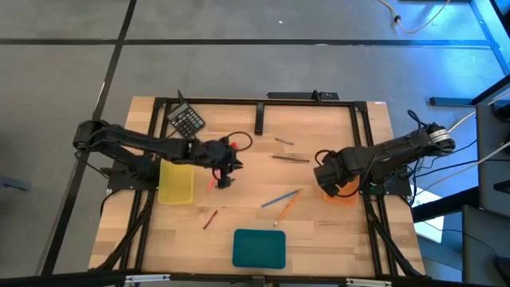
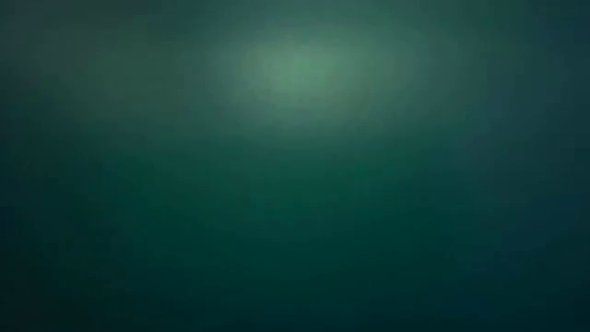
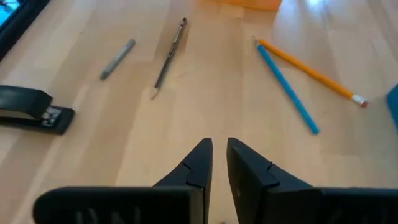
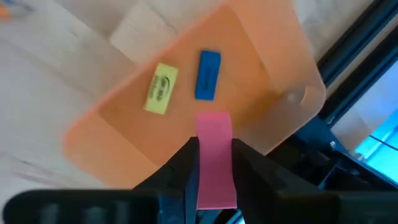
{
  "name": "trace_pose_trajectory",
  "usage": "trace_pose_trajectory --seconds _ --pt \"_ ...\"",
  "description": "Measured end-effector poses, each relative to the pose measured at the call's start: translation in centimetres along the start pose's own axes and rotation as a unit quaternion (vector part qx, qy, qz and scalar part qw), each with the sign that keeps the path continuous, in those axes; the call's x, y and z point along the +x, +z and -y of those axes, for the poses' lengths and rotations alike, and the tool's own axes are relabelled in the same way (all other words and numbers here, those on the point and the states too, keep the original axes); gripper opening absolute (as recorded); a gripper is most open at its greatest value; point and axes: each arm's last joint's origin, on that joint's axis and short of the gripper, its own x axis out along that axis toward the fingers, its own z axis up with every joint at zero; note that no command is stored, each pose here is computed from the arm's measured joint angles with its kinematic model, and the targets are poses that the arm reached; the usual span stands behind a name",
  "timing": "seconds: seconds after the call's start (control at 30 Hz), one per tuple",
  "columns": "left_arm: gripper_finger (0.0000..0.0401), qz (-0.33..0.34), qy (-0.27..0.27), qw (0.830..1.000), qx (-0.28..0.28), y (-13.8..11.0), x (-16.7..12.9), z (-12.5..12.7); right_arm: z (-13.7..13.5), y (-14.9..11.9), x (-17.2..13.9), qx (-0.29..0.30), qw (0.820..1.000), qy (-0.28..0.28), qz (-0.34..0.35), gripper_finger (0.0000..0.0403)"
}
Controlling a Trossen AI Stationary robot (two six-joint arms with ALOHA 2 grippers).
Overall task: Sort crayons/erasers/pens/pencils in bins
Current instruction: Put the pink eraser into the orange bin, then put the red eraser into the orange bin
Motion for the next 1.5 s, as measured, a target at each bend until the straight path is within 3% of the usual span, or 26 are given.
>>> trace_pose_trajectory --seconds 0.17,0.33,0.5,0.63,0.73,0.83,0.97,1.17,1.4,1.5 --pt "0.0041 -0.003 -0.005 1.000 -0.015 -0.7 -0.5 3.3 -0.2 -0.5 1.9 -0.050 0.997 0.021 -0.057 0.0090" --pt "0.0041 0.016 0.010 0.999 -0.029 -1.3 -1.3 6.0 -0.2 -0.5 2.4 -0.074 0.995 0.019 -0.056 0.0107" --pt "0.0041 0.016 -0.005 0.998 -0.057 -2.1 -2.2 8.2 -0.5 -0.3 2.4 -0.092 0.995 0.026 -0.026 0.0138" --pt "0.0041 0.005 0.016 0.997 -0.076 -3.2 -3.0 9.7 -0.6 0.1 2.1 -0.082 0.996 0.016 0.012 0.0156" --pt "0.0041 -0.028 0.022 0.993 -0.112 -4.4 -3.5 10.4 -1.7 0.6 0.5 -0.071 0.993 0.055 0.077 0.0163" --pt "0.0041 -0.061 0.038 0.989 -0.132 -5.5 -4.1 10.7 -3.4 1.3 -2.0 -0.096 0.969 0.110 0.200 0.0165" --pt "0.0041 -0.062 0.073 0.985 -0.147 -6.0 -4.3 10.5 -5.4 4.2 -4.3 -0.096 0.908 0.193 0.358 0.0165" --pt "0.0041 -0.021 0.110 0.981 -0.161 -5.3 -3.9 9.8 -8.5 10.7 -4.1 -0.071 0.839 0.254 0.475 0.0165" --pt "0.0041 -0.003 0.124 0.974 -0.188 -5.2 -3.8 9.6 -12.7 15.5 0.3 0.031 0.807 0.238 0.540 0.0165" --pt "0.0041 -0.002 0.120 0.975 -0.186 -5.2 -3.9 9.8 -14.3 17.5 1.7 0.028 0.812 0.239 0.532 0.0165"
